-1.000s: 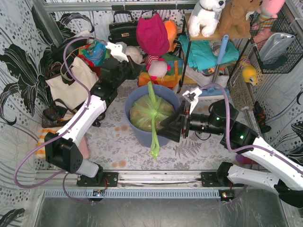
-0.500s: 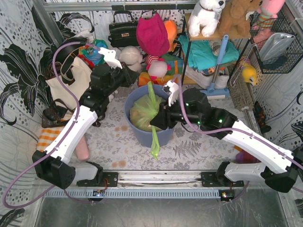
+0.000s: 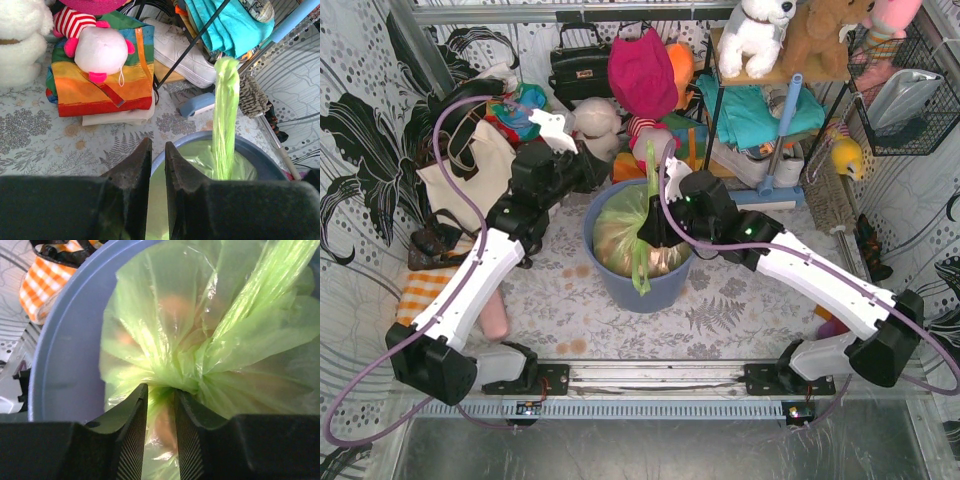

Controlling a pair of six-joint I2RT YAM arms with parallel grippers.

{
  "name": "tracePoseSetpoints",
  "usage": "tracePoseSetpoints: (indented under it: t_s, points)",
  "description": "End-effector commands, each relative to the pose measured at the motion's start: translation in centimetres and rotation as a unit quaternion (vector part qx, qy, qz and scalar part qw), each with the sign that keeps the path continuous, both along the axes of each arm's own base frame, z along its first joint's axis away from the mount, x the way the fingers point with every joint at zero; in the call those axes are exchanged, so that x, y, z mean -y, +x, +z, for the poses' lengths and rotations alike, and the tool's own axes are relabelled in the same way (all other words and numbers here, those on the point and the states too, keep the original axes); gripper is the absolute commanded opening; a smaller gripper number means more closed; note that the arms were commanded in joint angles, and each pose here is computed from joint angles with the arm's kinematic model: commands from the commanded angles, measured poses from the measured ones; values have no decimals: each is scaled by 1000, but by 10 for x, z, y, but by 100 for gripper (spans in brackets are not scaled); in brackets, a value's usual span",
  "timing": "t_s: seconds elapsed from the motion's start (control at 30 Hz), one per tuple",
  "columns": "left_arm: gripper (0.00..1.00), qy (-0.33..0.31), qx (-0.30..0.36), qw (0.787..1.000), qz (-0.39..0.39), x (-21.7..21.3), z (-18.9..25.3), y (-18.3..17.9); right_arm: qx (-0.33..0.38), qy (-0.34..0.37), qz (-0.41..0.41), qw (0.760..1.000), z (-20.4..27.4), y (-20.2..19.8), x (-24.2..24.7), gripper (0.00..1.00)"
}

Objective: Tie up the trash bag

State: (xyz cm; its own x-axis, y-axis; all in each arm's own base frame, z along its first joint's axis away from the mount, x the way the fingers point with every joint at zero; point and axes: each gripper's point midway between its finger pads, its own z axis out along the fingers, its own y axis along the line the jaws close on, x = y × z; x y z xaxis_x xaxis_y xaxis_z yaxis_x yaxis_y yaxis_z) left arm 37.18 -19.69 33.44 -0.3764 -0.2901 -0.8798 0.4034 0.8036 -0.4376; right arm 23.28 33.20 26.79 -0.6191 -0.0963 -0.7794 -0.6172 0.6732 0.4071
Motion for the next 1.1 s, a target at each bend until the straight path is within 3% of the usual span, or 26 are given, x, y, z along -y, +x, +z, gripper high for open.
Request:
tracePoseSetpoints:
  t_s: [0.0,0.3,0.4,0.57,0.7,0.73,0.8,0.9,1.07]
  points:
    - [25,0,25,1000,0,-5,12,-6,34,20,-23,999,13,27,-5,28]
    - [26,17,33,999,39,-21,11,-8,75,89,20,993,99,-7,12,33]
    - [27,21,39,996,74,-34,8,-6,107,72,-26,991,114,1,36,35]
    - [36,31,43,984,173,-72,-13,0,162,-15,-174,971,106,50,103,46]
    - [52,37,37,966,253,-112,-38,2,172,-80,-272,944,78,92,167,50]
    - [66,39,30,946,321,-145,-62,1,182,-116,-344,914,52,118,215,55]
    - [99,36,27,929,368,-168,-80,-2,177,-138,-392,892,26,130,248,69]
    - [98,44,30,901,431,-196,-105,-9,157,-160,-458,860,-25,140,291,99]
    - [98,80,33,856,509,-230,-150,-24,146,-199,-517,820,-99,143,345,97]
